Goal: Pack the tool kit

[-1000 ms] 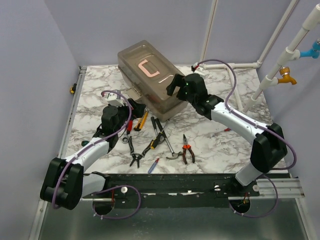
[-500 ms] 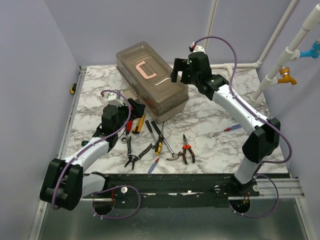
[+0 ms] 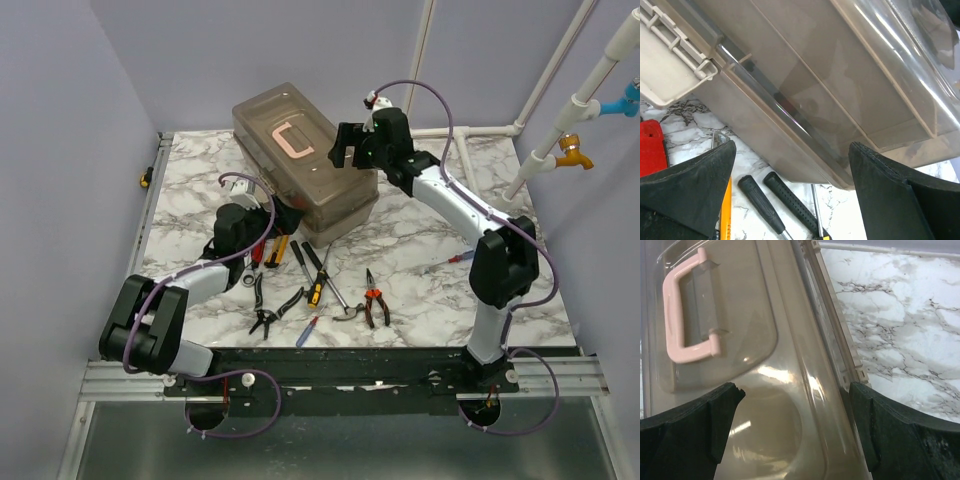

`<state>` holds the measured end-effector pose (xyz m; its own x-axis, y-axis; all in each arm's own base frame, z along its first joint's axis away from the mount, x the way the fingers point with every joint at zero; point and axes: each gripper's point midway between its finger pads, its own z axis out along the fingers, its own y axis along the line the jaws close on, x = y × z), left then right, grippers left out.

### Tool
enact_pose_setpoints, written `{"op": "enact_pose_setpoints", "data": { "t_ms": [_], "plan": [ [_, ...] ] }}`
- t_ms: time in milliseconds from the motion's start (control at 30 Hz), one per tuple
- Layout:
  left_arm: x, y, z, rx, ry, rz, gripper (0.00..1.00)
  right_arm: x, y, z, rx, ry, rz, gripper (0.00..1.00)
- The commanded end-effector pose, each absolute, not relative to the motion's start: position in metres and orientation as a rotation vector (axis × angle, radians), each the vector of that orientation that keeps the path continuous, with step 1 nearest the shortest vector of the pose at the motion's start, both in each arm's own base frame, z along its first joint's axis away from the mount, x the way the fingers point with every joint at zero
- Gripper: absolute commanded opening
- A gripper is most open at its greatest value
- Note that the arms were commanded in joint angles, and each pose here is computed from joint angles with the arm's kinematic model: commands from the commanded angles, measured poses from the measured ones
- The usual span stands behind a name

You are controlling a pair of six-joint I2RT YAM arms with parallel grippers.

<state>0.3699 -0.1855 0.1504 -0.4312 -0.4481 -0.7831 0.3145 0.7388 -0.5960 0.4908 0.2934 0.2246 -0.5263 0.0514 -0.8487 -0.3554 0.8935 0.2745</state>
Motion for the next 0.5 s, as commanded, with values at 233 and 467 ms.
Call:
{"op": "enact_pose_setpoints", "data": {
  "t_ms": [233,467],
  "plan": [
    [0.431,-0.21,0.191,-0.027,1.86,-0.841,0.98,0.428,0.323,0.126,-0.382,2.386,0.724,0.98],
    [0.467,-0.177,0.205,-0.181,1.901,-0.813,0.98,0.412,0.377,0.131,-0.424,2.355,0.85,0.96]
  ]
}}
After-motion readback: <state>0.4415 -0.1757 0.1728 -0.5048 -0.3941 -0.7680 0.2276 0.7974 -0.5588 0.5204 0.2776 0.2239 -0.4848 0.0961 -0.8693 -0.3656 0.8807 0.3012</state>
